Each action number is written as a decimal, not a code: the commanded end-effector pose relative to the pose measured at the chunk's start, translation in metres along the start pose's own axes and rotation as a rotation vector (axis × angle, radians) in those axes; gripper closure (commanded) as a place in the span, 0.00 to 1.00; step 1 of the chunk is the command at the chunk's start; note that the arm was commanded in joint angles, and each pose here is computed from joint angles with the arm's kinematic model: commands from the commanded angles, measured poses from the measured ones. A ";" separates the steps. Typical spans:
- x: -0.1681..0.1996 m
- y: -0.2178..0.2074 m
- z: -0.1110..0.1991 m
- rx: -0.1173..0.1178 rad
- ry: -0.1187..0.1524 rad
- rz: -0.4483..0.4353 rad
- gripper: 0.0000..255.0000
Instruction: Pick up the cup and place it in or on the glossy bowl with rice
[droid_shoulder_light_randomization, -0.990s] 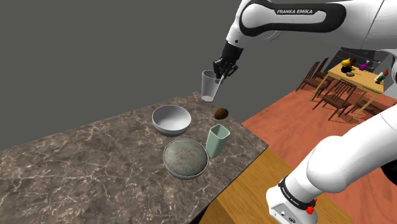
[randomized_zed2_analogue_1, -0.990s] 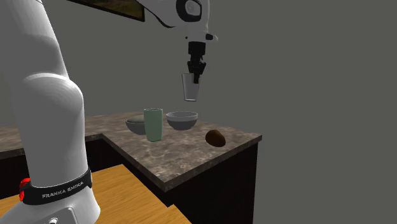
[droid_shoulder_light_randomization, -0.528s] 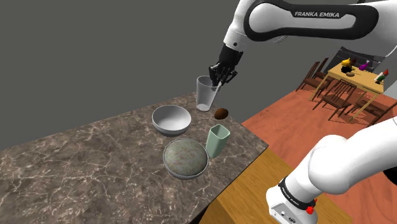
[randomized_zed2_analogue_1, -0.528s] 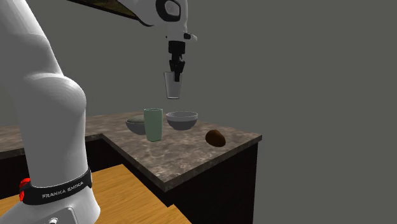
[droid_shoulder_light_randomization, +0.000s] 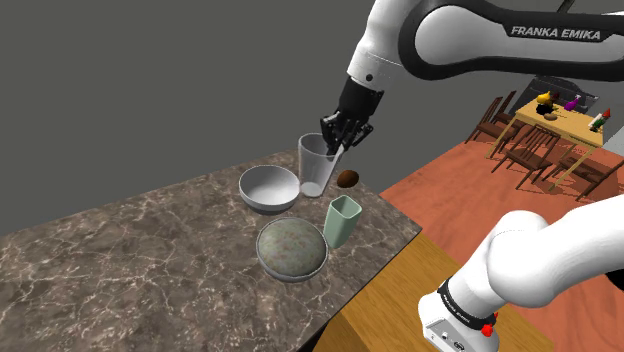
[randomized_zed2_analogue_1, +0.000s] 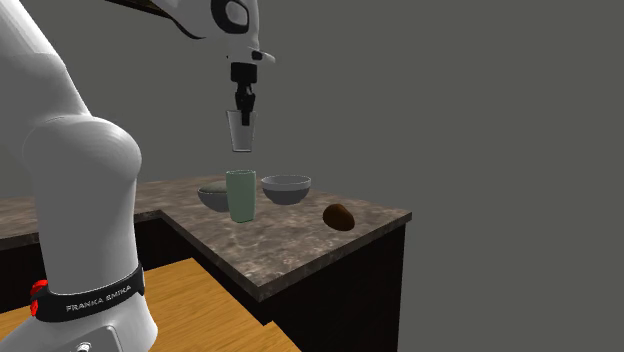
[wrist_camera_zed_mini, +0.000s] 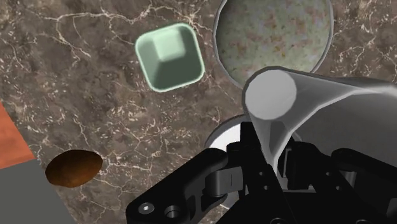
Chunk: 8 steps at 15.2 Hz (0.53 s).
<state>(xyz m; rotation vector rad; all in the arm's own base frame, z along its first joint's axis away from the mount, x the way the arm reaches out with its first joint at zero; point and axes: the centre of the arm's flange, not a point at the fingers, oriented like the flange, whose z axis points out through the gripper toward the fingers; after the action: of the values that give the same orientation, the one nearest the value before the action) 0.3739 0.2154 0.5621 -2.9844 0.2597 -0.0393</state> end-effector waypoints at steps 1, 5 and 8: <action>-0.020 -0.017 -0.001 0.000 0.000 0.002 1.00; -0.054 -0.049 -0.002 0.000 0.000 0.002 1.00; -0.054 -0.047 0.014 0.000 0.000 0.002 1.00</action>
<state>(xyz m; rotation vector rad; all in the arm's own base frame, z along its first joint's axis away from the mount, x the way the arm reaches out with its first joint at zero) 0.3293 0.2700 0.5594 -2.9844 0.2618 -0.0388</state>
